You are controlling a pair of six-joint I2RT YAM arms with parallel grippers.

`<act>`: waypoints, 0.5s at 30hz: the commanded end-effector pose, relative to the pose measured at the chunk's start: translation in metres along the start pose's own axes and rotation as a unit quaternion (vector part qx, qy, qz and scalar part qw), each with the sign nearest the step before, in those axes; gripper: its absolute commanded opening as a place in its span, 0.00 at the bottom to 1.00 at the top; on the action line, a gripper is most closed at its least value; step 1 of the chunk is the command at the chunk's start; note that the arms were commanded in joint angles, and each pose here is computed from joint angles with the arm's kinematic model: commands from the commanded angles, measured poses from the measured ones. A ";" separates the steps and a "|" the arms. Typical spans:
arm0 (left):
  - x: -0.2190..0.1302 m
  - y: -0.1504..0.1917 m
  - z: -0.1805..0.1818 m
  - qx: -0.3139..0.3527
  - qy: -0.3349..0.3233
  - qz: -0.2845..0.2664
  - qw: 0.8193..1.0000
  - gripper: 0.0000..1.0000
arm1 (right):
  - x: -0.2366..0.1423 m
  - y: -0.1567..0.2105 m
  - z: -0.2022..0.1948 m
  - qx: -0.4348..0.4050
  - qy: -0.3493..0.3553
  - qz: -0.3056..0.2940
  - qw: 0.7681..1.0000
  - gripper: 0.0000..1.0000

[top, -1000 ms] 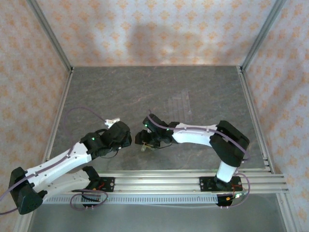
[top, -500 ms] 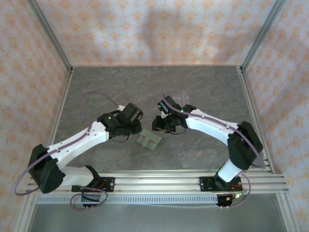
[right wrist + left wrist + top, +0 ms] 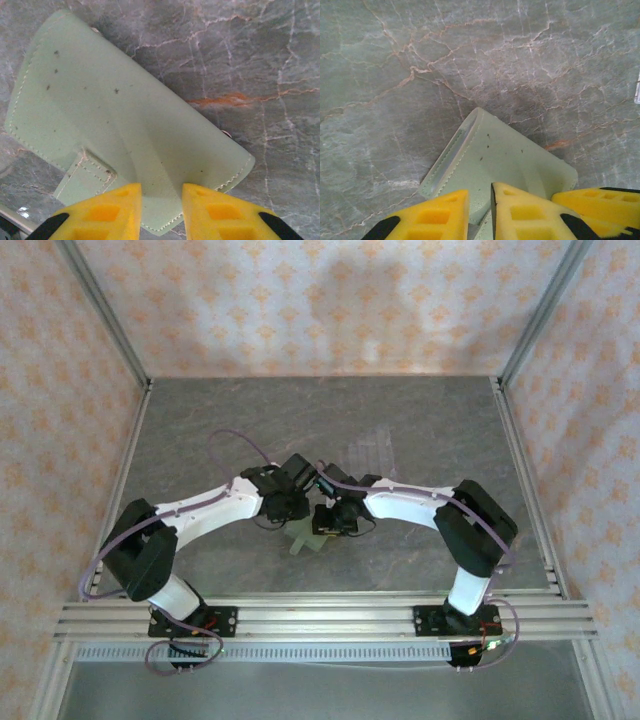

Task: Put the credit cards into the card holder
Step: Turn over the card holder at the bottom-center of the table.

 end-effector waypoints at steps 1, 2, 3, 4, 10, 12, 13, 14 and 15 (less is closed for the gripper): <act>0.018 0.009 0.004 0.005 -0.009 0.016 1.000 0.16 | 0.002 0.000 -0.006 0.002 0.021 -0.014 1.000 0.32; 0.021 0.012 0.007 0.002 -0.013 0.018 1.000 0.16 | 0.000 -0.001 -0.005 0.002 0.017 -0.015 1.000 0.34; 0.025 0.017 0.010 0.001 -0.015 0.020 1.000 0.16 | -0.004 -0.003 -0.004 0.004 0.011 -0.016 1.000 0.37; 0.029 0.022 0.013 -0.003 -0.014 0.024 1.000 0.16 | -0.007 -0.004 -0.003 0.004 0.003 -0.014 1.000 0.38; 0.051 0.041 0.025 -0.006 -0.032 0.047 0.998 0.16 | -0.020 -0.016 0.003 -0.001 -0.020 0.002 1.000 0.42; 0.054 0.046 0.029 -0.007 -0.038 0.049 0.998 0.16 | -0.026 -0.021 0.002 -0.001 -0.025 -0.003 1.000 0.43; 0.056 0.048 0.032 -0.009 -0.040 0.050 0.998 0.16 | -0.030 -0.025 0.001 -0.001 -0.024 -0.009 1.000 0.45; 0.057 0.051 0.034 -0.010 -0.043 0.051 0.998 0.16 | -0.033 -0.028 0.000 -0.003 -0.024 -0.015 1.000 0.47; 0.058 0.053 0.036 -0.011 -0.044 0.053 0.998 0.16 | -0.036 -0.033 -0.001 -0.006 -0.024 -0.019 1.000 0.50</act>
Point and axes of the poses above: each hand's point on the last joint's axis, 136 mm out from that joint toward the fingers, its own x axis out along the fingers, its own z axis along the line the jaws close on, y = z × x, the point moved 8 cm from there along -x, back along the fingers, and after that the axes turned 11 degrees about x, right-handed, at the moved point
